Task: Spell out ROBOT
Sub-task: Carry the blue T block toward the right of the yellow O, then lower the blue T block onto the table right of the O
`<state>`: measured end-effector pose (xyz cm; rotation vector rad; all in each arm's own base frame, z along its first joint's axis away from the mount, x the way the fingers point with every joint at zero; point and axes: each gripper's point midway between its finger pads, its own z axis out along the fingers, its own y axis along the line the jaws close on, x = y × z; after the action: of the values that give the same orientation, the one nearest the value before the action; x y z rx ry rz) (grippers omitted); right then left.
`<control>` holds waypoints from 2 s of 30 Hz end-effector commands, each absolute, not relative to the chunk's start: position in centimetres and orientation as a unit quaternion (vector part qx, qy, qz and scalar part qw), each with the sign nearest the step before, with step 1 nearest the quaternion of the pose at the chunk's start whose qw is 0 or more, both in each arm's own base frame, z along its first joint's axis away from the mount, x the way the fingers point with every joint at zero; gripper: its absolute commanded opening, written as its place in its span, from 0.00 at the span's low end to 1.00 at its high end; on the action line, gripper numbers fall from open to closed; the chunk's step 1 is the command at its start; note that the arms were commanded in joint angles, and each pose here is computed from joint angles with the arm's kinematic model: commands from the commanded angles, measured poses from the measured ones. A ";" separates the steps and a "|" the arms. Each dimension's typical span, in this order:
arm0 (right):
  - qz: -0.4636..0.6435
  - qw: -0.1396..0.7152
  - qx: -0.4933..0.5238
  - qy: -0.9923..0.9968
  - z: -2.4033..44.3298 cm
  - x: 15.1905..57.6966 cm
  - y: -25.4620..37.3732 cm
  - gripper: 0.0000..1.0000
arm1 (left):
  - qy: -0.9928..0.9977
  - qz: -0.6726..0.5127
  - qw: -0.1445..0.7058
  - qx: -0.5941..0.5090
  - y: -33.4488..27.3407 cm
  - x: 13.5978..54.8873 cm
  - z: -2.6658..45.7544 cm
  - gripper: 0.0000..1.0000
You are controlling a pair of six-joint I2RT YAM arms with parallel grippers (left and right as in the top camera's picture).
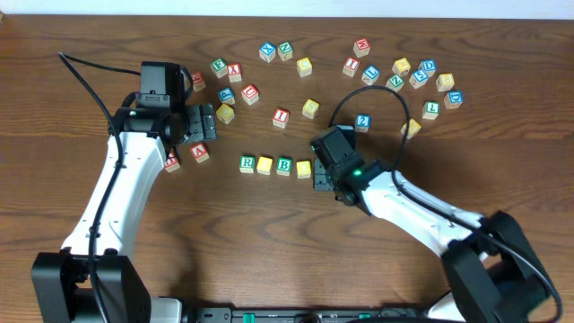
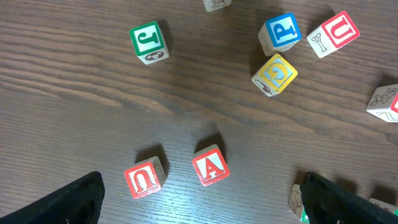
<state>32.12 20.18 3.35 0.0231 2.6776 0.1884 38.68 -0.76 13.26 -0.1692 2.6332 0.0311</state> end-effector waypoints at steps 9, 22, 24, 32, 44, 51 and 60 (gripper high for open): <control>0.071 0.226 -0.005 0.972 2.5 32.1 20.9 0.13 | 0.968 0.011 0.242 -0.056 -0.7 38.4 12.9 0.99; 0.083 0.242 -0.020 0.966 3.0 32.8 21.5 0.15 | 0.968 0.011 0.242 -0.056 -0.7 38.3 12.9 0.99; 0.083 0.245 -0.026 0.966 3.0 32.9 21.6 0.16 | 0.968 0.011 0.243 -0.056 -0.7 38.4 12.9 0.99; 0.089 0.244 -0.031 0.965 3.1 32.9 21.8 0.16 | 0.968 0.011 0.243 -0.056 -0.7 38.4 12.9 0.99; 0.089 0.242 -0.032 0.966 3.0 32.8 21.9 0.15 | 0.968 0.011 0.243 -0.056 -0.7 38.4 12.9 0.99; 0.085 0.237 -0.034 0.967 2.4 32.8 21.8 0.15 | 0.968 0.011 0.243 -0.056 -0.7 38.4 12.9 0.99; 0.083 0.236 -0.038 0.967 2.2 32.7 21.8 0.16 | 0.968 0.011 0.243 -0.056 -0.7 38.4 12.9 0.99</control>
<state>33.01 21.70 2.86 -0.0735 2.6422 0.2432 38.68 -0.76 13.26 -0.1692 2.6332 0.0311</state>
